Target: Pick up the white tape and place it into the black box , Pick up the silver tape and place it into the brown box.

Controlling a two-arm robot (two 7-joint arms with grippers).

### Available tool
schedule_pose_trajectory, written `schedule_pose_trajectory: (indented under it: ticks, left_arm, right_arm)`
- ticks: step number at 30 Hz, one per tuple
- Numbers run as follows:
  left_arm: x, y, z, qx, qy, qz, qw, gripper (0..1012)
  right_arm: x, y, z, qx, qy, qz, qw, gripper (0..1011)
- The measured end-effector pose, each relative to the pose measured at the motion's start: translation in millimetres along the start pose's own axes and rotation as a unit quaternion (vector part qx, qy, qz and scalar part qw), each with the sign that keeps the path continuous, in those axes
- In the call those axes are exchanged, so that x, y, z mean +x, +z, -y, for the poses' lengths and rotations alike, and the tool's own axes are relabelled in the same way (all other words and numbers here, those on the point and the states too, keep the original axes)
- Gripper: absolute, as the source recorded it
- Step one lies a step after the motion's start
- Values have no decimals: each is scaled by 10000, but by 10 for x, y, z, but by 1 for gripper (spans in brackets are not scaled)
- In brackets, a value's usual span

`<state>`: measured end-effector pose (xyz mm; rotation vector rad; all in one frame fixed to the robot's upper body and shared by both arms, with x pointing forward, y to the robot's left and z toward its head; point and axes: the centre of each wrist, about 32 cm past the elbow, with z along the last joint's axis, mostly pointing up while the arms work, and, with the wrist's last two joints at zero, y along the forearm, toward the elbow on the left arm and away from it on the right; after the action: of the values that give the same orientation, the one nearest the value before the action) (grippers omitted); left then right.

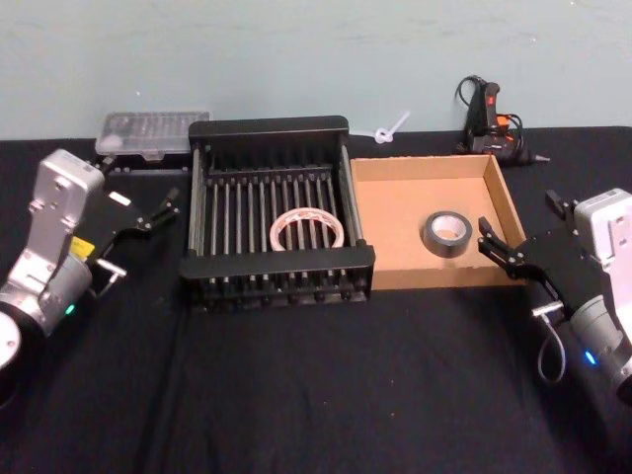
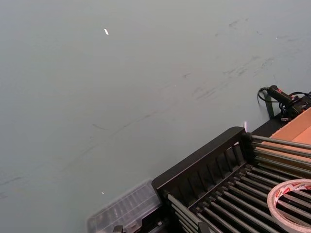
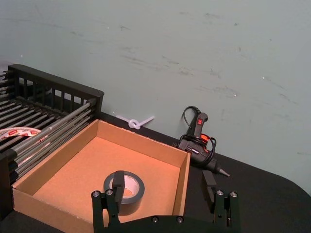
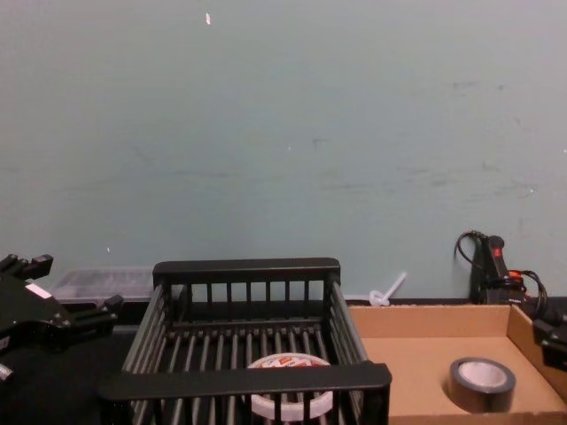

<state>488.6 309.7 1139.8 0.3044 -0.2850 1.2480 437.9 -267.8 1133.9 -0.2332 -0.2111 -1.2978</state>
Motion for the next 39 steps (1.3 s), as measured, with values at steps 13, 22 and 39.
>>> schedule_pose_trajectory:
  ticks: [13, 22, 39]
  left_arm:
    - [0, 0, 0, 0, 0, 0, 10000, 1001]
    - [0, 0, 0, 0, 0, 0, 10000, 1001]
    - [0, 0, 0, 0, 0, 0, 10000, 1001]
  right_arm:
    - [-1, 1, -2, 6, 9, 4, 10000, 1002]
    - [-1, -1, -2, 6, 12, 8, 10000, 1002]
    - [0, -1, -2, 6, 11, 8, 10000, 1002]
